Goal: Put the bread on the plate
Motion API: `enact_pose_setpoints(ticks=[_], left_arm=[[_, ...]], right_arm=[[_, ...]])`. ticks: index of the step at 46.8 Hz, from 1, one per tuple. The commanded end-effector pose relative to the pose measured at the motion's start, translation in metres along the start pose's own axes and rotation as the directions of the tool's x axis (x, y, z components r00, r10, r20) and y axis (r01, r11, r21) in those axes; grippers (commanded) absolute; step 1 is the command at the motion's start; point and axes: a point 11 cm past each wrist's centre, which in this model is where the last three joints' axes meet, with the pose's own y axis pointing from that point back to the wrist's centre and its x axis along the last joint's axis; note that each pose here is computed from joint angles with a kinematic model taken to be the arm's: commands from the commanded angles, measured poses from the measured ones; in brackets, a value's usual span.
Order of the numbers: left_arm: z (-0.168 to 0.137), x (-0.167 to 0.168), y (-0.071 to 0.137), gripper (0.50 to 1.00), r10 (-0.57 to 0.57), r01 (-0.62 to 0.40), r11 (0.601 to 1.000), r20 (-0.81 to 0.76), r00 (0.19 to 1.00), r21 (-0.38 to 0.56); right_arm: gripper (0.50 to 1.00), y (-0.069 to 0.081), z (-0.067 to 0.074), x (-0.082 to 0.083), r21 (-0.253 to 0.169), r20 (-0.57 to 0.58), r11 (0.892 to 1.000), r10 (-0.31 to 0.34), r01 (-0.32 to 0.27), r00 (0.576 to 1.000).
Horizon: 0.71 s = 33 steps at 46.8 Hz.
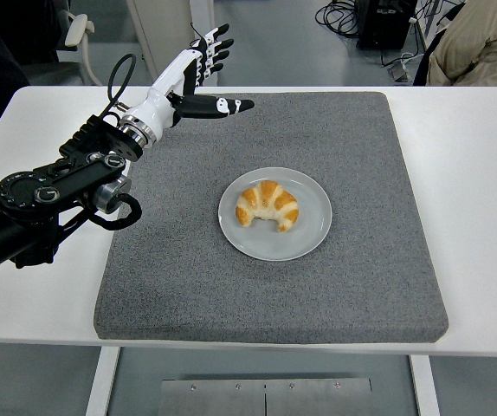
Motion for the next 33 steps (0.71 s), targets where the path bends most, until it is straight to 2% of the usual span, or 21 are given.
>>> enact_pose_setpoints(ticks=[1,8,16,24,33], left_arm=[[-0.007,0.006,-0.004,0.971,0.056,-0.055,0.998,-0.056,0.997,0.019],[-0.022,0.02,-0.008,0.971,0.166,-0.157,0.985,-0.158,0.973,0.066],[-0.037,0.031,-0.009,0.972,0.247,-0.228,0.967,-0.193,0.95,0.113],[-0.046,0.033,-0.011,0.972,0.299,-0.272,0.952,-0.237,0.924,0.143],[-0.057,0.041,-0.009,0.972,0.316,-0.273,0.948,-0.392,0.864,0.163]], right_arm=[[1.0,0.0,0.001,0.0,-0.001,0.0,1.0,0.0,0.0,1.0],[1.0,0.0,0.001,0.0,-0.001,0.0,1.0,0.0,0.0,1.0],[1.0,0.0,0.0,0.0,0.0,0.001,1.0,0.001,-0.001,1.0],[1.0,0.0,0.0,0.0,0.0,0.0,1.0,0.0,0.0,1.0],[1.0,0.0,0.0,0.0,0.0,0.0,1.0,-0.001,0.001,1.0]])
